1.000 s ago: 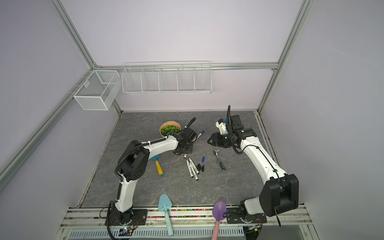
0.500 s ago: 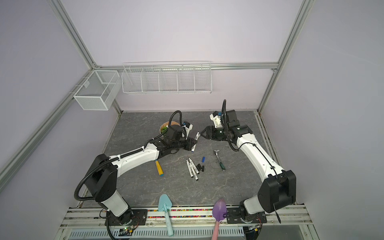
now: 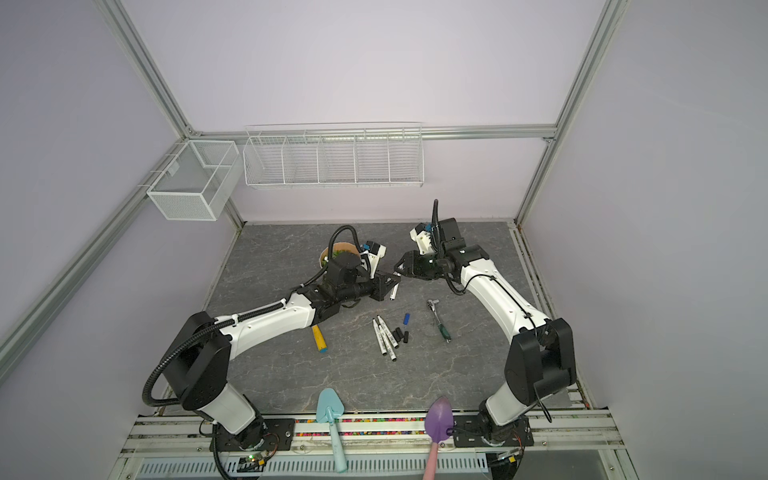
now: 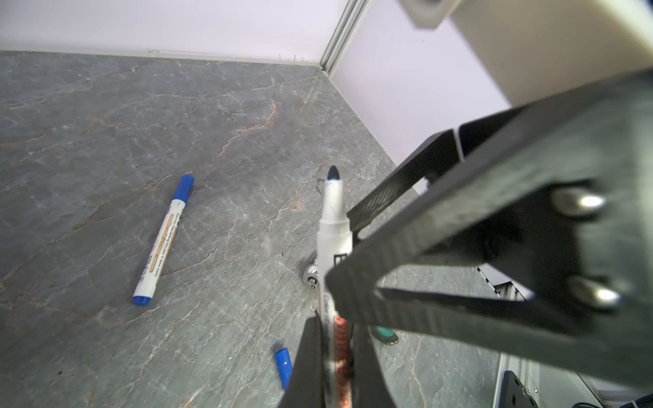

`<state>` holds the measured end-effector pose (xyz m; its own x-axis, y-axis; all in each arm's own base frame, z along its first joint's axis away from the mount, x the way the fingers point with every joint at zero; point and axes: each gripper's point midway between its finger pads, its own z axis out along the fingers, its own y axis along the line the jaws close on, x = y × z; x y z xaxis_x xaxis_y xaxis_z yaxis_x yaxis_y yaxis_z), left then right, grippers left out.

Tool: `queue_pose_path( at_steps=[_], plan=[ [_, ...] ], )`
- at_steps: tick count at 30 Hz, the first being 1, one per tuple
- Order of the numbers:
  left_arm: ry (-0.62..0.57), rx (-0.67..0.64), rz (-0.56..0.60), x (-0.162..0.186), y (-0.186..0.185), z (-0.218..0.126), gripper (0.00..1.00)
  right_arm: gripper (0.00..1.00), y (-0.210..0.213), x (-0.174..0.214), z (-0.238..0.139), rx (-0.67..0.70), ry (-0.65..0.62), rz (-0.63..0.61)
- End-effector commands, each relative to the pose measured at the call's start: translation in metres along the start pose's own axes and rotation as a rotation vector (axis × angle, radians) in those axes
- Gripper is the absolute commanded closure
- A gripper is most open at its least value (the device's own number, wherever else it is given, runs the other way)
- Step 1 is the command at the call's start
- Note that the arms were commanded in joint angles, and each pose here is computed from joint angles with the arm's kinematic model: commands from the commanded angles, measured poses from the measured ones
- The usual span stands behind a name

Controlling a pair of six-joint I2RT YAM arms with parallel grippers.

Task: Insert the pens into the pen caps
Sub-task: 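Lift the white marker upright with the left gripper while the right gripper approaches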

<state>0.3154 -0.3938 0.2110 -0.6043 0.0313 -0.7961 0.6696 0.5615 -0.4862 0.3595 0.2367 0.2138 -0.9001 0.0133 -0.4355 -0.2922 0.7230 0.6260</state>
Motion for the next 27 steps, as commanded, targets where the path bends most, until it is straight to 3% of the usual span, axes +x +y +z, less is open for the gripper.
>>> queue_pose_path(
  at_steps=[1,5,9,11,13,15,21,27],
  plan=[
    [-0.04,0.041,0.015,-0.01,-0.013,-0.005,1.0,0.65,0.005,-0.002,0.007,-0.02,0.007,-0.011],
    [-0.045,0.05,0.017,-0.012,-0.015,-0.004,1.0,0.8,0.008,-0.003,0.01,-0.045,0.008,-0.008],
    [-0.032,0.04,0.004,-0.009,-0.011,0.0,1.0,0.88,0.014,-0.004,0.005,-0.063,0.0,-0.016],
    [-0.007,0.035,0.0,-0.006,-0.01,0.004,0.71,0.89,0.018,-0.004,0.001,-0.072,-0.004,-0.021],
    [0.015,0.029,-0.005,-0.002,-0.007,0.007,0.53,0.89,0.022,-0.003,-0.003,-0.08,-0.009,-0.028],
    [0.034,0.029,-0.01,0.002,-0.005,0.01,0.49,0.89,0.024,-0.002,-0.006,-0.085,-0.011,-0.032],
    [0.059,0.057,-0.01,0.006,-0.007,0.018,0.54,0.9,0.027,0.001,-0.011,-0.087,-0.011,-0.04],
    [0.05,0.079,-0.007,0.001,-0.012,0.02,0.68,0.9,0.026,0.001,-0.012,-0.082,-0.013,-0.04]
  ],
)
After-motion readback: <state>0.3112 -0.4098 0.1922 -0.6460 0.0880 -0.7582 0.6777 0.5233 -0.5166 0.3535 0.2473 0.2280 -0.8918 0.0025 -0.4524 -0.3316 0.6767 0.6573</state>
